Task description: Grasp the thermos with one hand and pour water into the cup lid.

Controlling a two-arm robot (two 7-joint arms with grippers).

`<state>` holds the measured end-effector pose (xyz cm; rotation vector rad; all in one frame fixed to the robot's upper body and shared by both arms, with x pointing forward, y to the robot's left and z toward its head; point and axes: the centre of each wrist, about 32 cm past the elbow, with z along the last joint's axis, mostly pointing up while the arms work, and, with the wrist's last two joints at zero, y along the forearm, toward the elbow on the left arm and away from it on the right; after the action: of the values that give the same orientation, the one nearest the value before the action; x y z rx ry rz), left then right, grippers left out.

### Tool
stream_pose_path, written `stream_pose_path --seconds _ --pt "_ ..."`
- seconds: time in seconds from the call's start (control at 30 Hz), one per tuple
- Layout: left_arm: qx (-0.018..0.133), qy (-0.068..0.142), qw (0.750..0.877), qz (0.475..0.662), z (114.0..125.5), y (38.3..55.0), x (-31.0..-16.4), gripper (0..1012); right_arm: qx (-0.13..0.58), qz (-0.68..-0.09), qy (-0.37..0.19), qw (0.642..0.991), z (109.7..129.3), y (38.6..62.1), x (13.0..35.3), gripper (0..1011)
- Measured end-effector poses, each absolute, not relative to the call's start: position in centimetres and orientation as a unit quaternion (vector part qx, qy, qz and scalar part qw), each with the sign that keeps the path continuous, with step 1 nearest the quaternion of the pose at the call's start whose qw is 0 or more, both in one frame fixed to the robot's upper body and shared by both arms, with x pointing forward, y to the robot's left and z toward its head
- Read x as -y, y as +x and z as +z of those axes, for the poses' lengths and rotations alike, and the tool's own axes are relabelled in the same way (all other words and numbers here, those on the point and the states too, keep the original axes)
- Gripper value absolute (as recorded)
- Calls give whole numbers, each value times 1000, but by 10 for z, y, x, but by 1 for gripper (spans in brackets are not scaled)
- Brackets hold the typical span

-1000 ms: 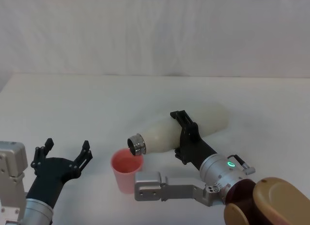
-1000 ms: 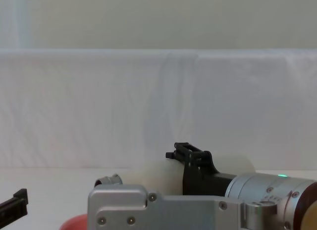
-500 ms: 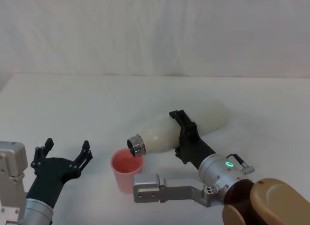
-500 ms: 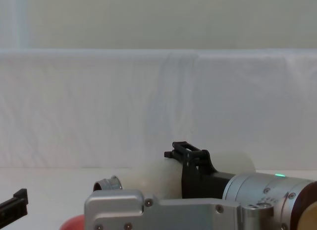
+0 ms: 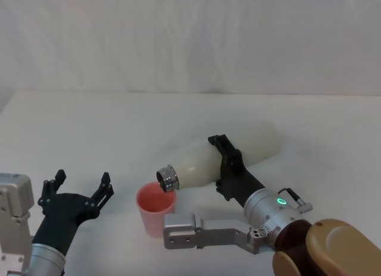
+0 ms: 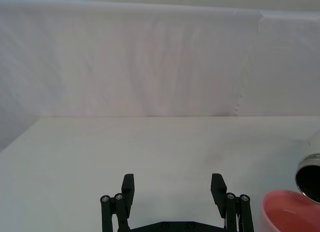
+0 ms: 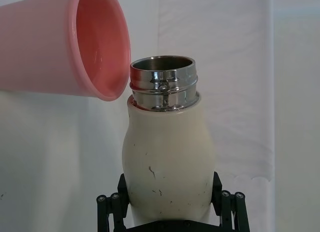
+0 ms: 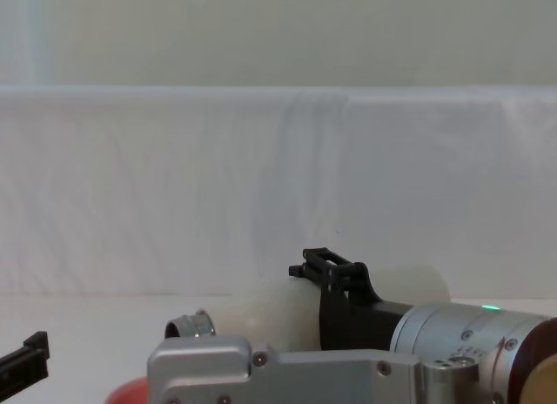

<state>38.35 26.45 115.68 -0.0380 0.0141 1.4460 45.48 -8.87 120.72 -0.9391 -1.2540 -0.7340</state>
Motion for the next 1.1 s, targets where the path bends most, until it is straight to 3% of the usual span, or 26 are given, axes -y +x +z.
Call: stream_pose_path --seconds 1.1 --pt "-6 -17 750 662 1157 384 -265 1001 565 -319 -420 634 1209 454 88 958"
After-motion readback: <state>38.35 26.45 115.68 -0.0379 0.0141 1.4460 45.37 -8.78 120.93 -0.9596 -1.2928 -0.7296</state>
